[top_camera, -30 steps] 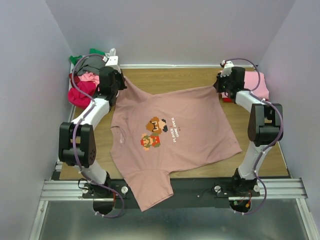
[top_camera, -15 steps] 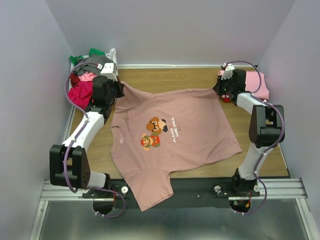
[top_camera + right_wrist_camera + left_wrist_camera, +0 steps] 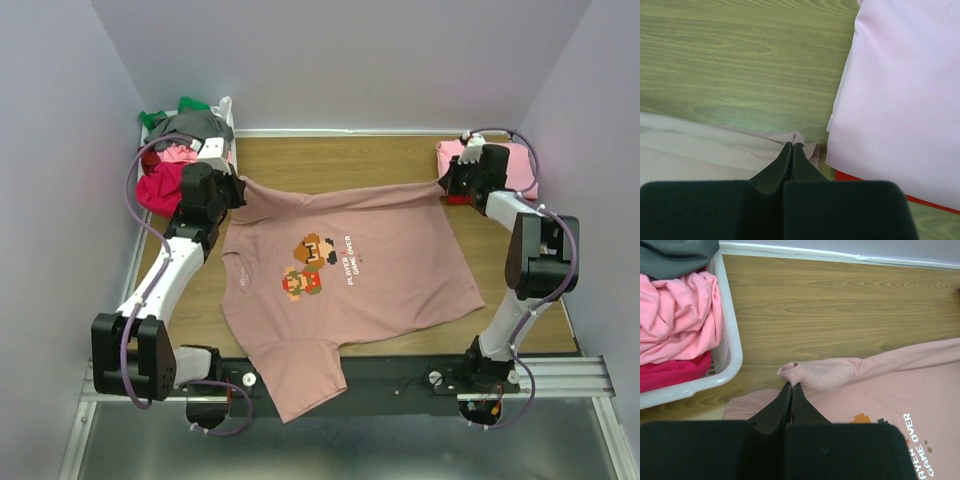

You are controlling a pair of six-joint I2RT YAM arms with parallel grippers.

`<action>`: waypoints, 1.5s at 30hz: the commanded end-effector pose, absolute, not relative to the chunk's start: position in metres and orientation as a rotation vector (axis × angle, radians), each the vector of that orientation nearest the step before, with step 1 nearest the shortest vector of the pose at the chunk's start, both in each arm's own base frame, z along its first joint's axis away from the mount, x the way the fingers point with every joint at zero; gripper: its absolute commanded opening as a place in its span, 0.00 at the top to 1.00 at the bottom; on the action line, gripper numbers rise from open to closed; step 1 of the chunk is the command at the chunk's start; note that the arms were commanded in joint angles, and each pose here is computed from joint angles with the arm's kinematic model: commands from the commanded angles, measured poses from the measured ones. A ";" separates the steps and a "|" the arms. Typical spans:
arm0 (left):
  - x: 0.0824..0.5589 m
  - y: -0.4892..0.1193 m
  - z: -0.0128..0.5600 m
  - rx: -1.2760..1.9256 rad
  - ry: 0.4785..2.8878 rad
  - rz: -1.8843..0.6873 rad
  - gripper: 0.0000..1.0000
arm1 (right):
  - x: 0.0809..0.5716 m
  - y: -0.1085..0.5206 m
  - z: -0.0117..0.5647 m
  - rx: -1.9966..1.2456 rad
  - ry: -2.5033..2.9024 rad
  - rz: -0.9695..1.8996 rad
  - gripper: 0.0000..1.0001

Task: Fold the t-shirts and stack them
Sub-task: Fold the tshirt

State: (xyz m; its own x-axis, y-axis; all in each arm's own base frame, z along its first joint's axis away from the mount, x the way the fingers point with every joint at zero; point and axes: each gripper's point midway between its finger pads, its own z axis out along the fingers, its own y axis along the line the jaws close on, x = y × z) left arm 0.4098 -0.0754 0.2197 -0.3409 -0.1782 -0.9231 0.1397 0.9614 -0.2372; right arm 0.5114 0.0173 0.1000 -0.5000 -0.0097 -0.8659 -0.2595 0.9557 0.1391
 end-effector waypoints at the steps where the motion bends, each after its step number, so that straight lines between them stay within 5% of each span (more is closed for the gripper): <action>1: 0.396 -0.073 0.228 -0.048 1.886 -0.341 1.00 | 0.510 0.014 0.110 -0.196 2.044 0.329 1.00; 45: 0.335 -0.082 0.195 -0.088 2.020 -0.451 1.00 | 0.491 0.013 0.091 -0.234 2.081 0.349 1.00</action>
State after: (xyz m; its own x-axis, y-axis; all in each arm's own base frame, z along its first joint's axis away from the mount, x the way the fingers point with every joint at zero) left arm 0.3426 -0.0800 0.1972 -0.4623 -0.2436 -0.8526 0.1210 0.9352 -0.3328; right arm 0.4919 0.0162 0.0770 -0.5438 -0.0098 -0.8391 -0.2879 0.9414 0.1755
